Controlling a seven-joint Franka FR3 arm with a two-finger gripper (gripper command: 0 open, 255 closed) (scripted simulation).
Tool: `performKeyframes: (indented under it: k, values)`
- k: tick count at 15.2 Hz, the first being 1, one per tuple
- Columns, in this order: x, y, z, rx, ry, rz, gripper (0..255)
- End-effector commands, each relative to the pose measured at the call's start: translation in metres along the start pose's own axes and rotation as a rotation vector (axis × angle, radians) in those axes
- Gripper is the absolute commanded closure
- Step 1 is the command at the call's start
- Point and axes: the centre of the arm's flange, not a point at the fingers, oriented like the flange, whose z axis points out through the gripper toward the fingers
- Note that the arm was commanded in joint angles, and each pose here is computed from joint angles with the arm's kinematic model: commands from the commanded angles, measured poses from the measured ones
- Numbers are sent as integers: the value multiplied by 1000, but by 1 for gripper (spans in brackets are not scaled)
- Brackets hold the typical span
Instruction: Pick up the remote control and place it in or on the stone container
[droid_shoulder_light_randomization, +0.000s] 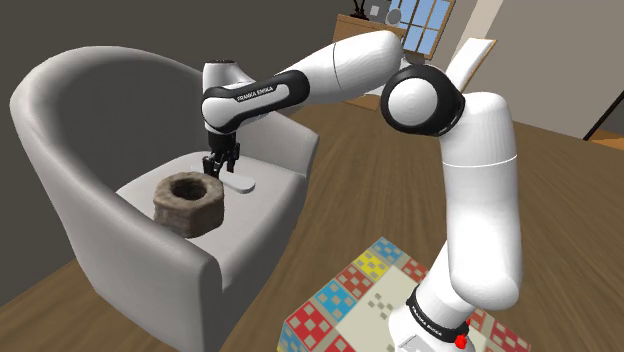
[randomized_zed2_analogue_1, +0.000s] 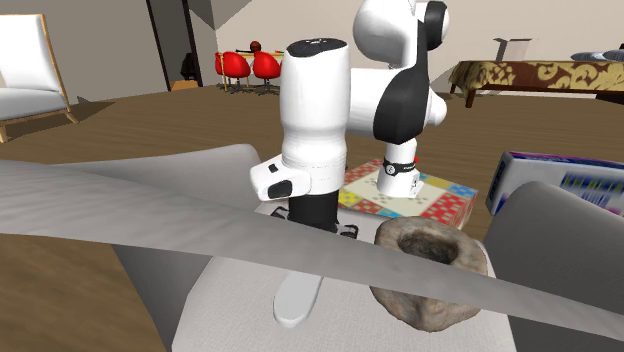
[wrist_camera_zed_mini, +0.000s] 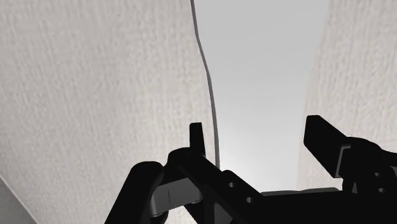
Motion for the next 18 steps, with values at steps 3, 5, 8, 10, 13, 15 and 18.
performKeyframes:
  k: [3, 5, 8, 10, 13, 15, 18]
  values:
    - [0, 1, -20, 0, 1, 0, 255]
    - [0, 1, -31, 0, 1, 0, 255]
    - [-1, 1, -47, 0, 1, 0, 255]
    - [-1, 1, -57, 0, 1, 0, 255]
    - [-1, 2, -73, 0, 1, 0, 255]
    - [-1, 2, -84, 0, 1, 0, 255]
    - [-1, 2, -100, 0, 1, 0, 255]
